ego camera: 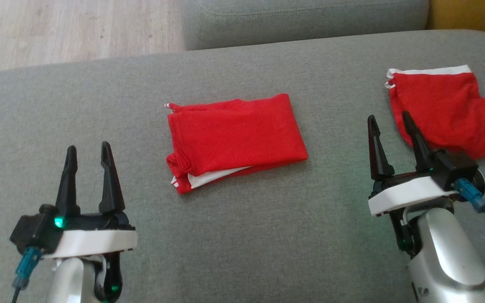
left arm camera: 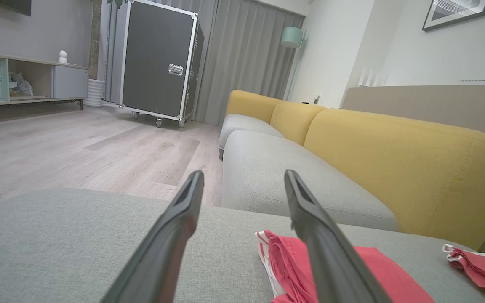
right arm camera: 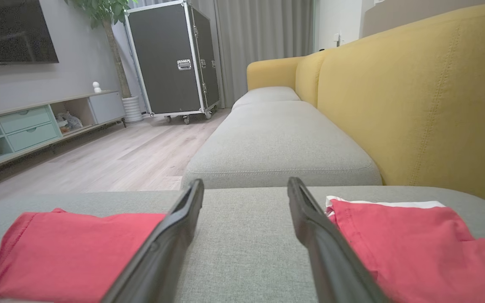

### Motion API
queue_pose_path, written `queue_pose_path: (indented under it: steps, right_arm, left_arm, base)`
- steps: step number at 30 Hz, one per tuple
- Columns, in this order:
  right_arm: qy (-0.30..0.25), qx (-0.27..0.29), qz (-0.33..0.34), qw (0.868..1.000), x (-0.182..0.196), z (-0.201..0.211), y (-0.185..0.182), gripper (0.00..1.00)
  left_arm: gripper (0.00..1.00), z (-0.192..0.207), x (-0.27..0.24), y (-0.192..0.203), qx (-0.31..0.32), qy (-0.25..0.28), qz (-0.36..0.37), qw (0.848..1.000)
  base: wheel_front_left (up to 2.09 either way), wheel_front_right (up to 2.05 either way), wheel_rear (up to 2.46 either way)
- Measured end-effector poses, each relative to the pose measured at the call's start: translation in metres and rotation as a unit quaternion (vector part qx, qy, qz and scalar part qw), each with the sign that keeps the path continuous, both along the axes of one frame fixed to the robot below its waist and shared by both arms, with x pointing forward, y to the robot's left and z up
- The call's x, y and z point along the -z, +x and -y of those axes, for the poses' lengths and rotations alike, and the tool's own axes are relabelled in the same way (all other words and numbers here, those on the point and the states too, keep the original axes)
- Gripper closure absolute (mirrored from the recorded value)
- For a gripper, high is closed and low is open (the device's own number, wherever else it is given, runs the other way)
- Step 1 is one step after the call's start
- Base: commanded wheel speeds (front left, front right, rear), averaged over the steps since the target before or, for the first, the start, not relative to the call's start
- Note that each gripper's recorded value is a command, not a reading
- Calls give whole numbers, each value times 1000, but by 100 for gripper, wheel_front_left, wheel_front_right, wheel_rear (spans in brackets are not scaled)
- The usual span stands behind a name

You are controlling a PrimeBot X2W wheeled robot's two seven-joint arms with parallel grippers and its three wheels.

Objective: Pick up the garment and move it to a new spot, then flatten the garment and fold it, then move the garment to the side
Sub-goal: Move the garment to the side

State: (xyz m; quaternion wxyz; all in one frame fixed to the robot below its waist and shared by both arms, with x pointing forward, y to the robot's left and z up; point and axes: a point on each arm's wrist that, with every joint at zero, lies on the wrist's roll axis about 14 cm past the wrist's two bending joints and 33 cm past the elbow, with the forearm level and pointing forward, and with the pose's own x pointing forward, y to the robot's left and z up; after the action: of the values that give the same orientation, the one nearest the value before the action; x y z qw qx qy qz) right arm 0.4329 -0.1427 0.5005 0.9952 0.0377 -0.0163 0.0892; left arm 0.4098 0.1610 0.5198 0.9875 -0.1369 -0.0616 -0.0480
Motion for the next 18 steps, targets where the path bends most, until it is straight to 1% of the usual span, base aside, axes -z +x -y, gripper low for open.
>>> queue_pose_path:
  steps: [5,8,10,13,14,15,16,17,18]
  right_arm:
    - [-11,-20,-21,1000,15,-14,7,0]
    - [-12,-47,-40,998,24,-33,17,0]
    - [-13,-63,-65,996,34,-44,25,0]
    - [-1,-84,-99,992,47,-62,36,0]
    - [19,-89,-114,989,51,-68,39,0]
    - [19,-89,-114,989,51,-68,39,0]
    - [35,-96,-135,986,58,-76,41,0]
    - [40,-105,-169,979,73,-86,44,0]
    - [40,-105,-169,979,73,-86,44,0]
  left_arm:
    - [0,-2,4,2,-2,1,-6,1000]
    - [0,-2,4,6,-1,3,-5,1000]
    - [0,-2,3,8,-1,5,-3,1000]
    - [0,-5,5,10,-4,5,-7,1000]
    - [0,-7,7,9,-6,6,-10,1000]
    - [0,-7,7,9,-6,6,-10,1000]
    - [0,-9,10,9,-10,7,-14,1000]
    - [0,-12,11,8,-12,8,-17,1000]
    - [0,-12,11,8,-12,8,-17,1000]
  base:
    - [0,0,0]
    - [0,0,0]
    - [0,0,0]
    - [0,0,0]
    - [0,0,0]
    - [0,0,0]
    - [0,0,0]
    - [0,0,0]
    - [0,0,0]
